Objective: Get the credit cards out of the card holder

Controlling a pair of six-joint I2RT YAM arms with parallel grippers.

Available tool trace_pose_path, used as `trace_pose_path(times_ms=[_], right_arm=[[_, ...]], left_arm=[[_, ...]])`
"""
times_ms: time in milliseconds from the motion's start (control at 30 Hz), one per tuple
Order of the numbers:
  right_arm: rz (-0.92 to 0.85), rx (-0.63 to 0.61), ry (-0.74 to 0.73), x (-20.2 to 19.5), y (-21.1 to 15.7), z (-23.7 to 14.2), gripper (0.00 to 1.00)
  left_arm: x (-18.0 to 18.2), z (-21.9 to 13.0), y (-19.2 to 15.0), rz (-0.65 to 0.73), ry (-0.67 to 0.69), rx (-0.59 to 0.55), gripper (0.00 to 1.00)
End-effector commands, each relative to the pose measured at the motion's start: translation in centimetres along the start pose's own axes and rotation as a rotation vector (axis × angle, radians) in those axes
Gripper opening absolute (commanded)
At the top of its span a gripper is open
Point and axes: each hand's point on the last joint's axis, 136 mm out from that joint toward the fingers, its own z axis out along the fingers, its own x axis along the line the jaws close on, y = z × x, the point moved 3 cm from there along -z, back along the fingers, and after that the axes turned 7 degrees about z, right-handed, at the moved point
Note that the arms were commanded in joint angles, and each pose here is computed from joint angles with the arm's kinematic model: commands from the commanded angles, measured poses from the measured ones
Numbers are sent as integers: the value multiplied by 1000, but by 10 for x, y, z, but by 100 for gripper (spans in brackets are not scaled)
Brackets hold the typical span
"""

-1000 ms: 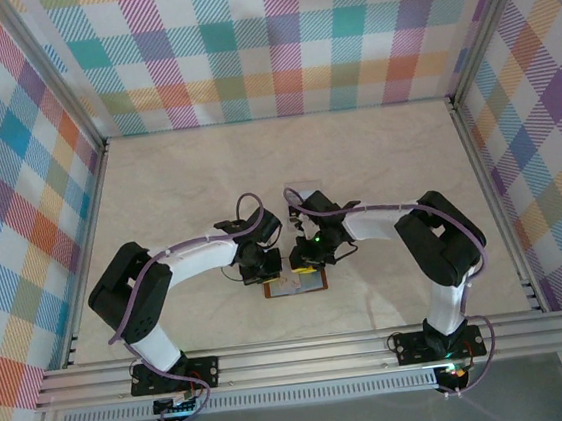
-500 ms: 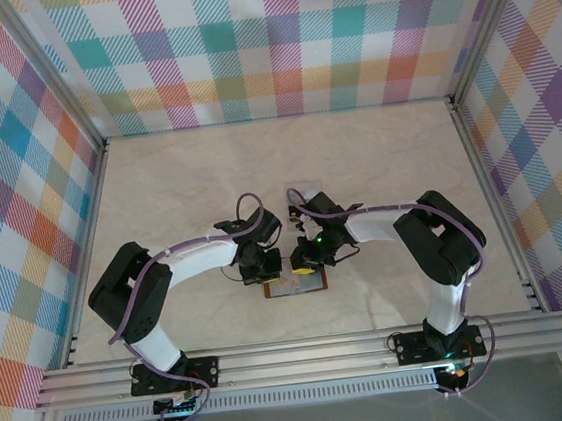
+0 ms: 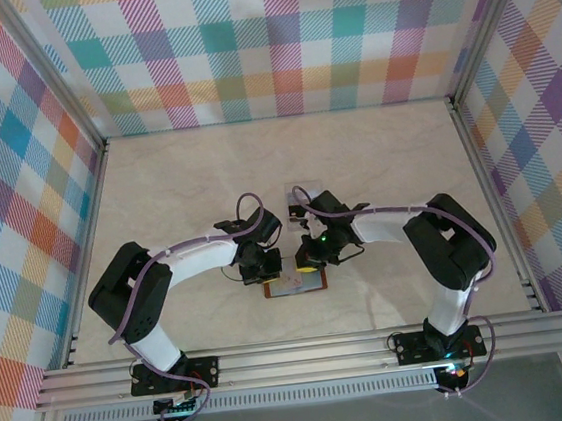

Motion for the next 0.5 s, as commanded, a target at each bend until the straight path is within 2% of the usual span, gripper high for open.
trace_pose_path(times_ms=[0,467], right_arm=[[27,-14,-90,-20,-6,-9,6],[-28,-80,-85,1,-8,-47,2]], left_arm=[[19,7,-11,3,106,43,6],[3,-4,3,34,74,9,7]])
